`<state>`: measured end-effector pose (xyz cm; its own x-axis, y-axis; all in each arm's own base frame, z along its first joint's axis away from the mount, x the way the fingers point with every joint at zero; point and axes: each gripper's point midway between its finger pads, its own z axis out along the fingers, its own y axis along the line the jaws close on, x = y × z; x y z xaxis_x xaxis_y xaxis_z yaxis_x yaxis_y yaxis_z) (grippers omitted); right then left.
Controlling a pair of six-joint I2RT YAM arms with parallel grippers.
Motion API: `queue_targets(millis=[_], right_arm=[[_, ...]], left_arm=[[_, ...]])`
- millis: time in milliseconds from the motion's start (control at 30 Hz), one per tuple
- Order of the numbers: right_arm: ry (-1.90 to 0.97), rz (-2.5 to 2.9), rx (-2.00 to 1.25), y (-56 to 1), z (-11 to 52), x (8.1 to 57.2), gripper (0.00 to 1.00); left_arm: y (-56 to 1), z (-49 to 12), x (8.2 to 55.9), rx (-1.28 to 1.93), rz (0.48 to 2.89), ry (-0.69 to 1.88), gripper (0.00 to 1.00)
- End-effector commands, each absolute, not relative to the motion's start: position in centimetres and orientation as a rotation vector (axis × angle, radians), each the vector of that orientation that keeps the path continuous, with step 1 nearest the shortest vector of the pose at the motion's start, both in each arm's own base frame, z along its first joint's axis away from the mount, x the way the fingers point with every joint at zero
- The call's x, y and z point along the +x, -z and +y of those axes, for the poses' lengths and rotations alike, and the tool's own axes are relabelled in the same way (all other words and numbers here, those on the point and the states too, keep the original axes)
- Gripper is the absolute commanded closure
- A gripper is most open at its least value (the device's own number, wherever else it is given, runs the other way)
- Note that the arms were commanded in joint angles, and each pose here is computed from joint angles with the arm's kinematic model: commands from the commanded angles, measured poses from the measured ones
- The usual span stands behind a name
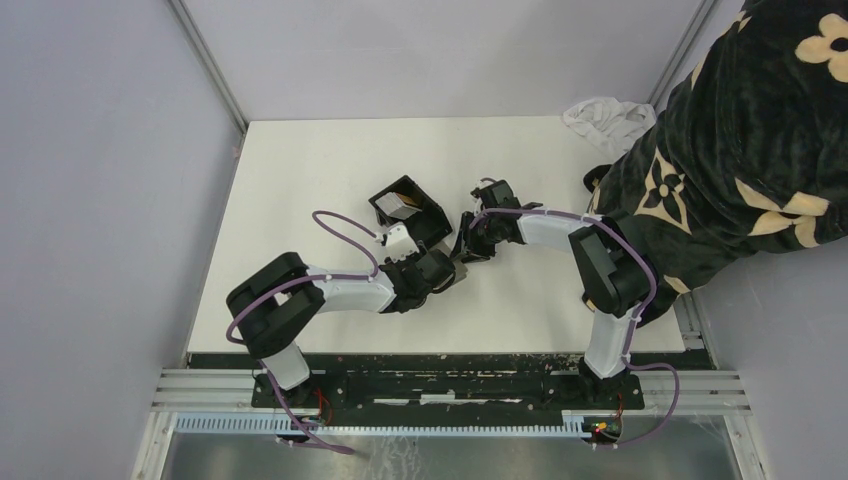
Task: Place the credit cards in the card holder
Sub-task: Close the card holder at the center of the board.
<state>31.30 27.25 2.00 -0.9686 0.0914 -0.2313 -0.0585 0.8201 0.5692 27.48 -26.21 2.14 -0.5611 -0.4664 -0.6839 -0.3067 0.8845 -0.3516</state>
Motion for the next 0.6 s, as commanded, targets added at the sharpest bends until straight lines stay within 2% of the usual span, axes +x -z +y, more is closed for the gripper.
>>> queue_targets(millis=[0,567], right_arm=[[-0.773,2.799,-0.011,-0.5,27.1,31.1,0.60],[-0.808,2.779,-0.046,-1.8,28.9,31.3,0.58]], left_arm=[[1.5,-25.0,25.3,-0.468,2.351,0.140,0.45],[2.5,-24.7,24.7,-0.454,2.387,0.118,0.47]])
